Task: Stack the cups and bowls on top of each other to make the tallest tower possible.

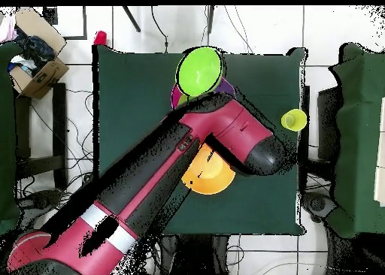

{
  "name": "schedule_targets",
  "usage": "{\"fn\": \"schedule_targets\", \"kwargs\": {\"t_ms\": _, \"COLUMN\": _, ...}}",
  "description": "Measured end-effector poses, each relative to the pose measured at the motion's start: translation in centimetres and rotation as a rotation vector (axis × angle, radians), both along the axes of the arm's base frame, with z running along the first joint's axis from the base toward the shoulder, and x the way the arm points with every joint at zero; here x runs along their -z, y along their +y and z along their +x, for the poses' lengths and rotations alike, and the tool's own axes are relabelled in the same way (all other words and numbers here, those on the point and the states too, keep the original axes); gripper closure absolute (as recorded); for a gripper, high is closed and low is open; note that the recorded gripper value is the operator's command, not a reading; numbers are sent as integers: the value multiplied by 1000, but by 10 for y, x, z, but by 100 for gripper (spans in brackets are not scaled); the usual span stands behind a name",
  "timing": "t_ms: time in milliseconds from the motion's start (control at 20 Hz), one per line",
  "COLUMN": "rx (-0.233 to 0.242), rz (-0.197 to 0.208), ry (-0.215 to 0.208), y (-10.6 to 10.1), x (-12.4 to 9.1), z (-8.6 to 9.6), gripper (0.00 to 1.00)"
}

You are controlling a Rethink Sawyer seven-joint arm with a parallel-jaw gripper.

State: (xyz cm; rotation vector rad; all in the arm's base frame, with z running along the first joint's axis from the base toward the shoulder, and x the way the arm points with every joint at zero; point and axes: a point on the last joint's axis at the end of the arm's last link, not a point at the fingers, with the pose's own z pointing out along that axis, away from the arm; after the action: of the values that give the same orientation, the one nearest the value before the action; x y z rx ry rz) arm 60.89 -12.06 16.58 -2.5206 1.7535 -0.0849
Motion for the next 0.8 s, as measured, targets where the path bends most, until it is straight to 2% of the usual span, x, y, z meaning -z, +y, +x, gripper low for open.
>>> {"fn": "schedule_targets", "kwargs": {"t_ms": 400, "rx": -53, "rz": -48, "ry": 59, "y": 12, "x": 19, "z": -4, "gripper": 0}}
{"fn": "schedule_targets", "kwargs": {"t_ms": 650, "rx": -64, "rz": -73, "ry": 74, "y": 10, "x": 27, "z": -5, "gripper": 0}}
{"fn": "schedule_targets", "kwargs": {"t_ms": 800, "rx": -73, "rz": -104, "ry": 63, "y": 5, "x": 33, "z": -5, "gripper": 0}}
